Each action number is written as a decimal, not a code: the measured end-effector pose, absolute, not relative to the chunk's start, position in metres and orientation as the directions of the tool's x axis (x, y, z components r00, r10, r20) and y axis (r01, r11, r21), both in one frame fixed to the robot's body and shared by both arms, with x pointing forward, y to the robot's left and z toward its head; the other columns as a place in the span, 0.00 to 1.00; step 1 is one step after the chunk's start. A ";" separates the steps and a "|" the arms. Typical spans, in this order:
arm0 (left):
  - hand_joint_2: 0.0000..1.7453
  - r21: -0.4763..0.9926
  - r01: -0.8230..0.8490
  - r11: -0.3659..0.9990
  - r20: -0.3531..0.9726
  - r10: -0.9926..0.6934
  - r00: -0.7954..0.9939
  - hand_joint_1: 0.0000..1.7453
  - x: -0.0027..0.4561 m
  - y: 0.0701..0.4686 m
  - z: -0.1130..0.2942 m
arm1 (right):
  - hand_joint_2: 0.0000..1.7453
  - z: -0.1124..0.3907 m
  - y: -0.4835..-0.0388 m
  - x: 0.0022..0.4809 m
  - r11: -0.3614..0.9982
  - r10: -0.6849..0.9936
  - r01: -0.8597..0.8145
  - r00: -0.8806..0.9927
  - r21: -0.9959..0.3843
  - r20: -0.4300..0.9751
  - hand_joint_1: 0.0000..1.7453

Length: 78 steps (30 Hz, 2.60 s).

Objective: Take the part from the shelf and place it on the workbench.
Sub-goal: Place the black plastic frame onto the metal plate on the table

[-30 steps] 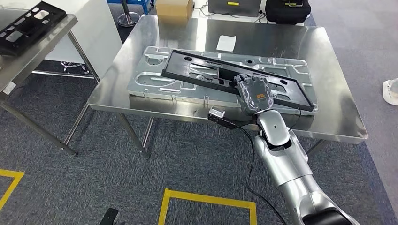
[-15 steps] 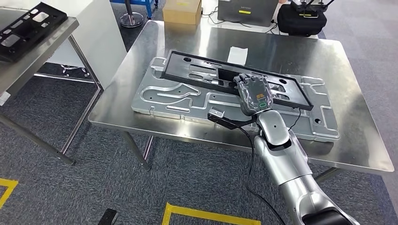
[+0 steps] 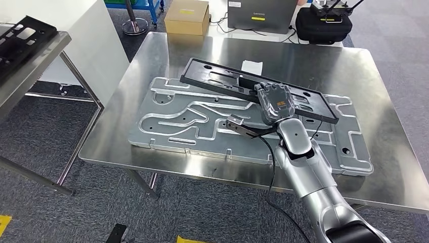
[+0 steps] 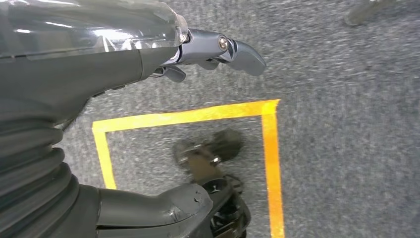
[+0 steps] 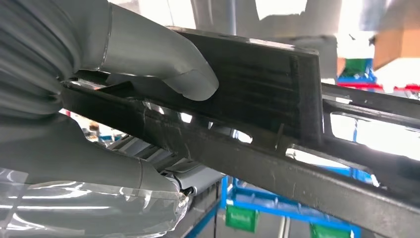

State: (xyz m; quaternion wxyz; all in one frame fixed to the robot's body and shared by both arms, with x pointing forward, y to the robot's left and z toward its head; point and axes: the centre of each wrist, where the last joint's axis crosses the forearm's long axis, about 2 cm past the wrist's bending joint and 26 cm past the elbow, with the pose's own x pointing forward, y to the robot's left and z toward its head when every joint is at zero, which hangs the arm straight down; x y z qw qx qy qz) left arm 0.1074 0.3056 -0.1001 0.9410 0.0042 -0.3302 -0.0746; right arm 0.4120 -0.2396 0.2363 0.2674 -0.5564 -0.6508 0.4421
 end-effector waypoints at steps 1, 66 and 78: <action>0.75 0.057 0.137 0.989 0.622 -0.143 0.770 0.00 0.107 0.306 -0.100 | 1.00 0.233 -0.241 0.412 -0.014 0.962 0.471 -0.235 -0.882 -0.141 0.00; 0.00 0.024 -0.239 0.971 0.592 0.179 0.786 0.00 0.048 0.320 -0.110 | 0.50 0.215 -0.229 0.221 0.989 -0.120 -0.146 -0.751 0.014 0.650 0.00; 0.00 0.029 -0.312 0.949 0.579 0.239 0.779 0.00 0.035 0.313 -0.112 | 0.00 0.153 -0.327 0.145 0.975 -0.015 0.167 -0.620 0.150 0.785 0.00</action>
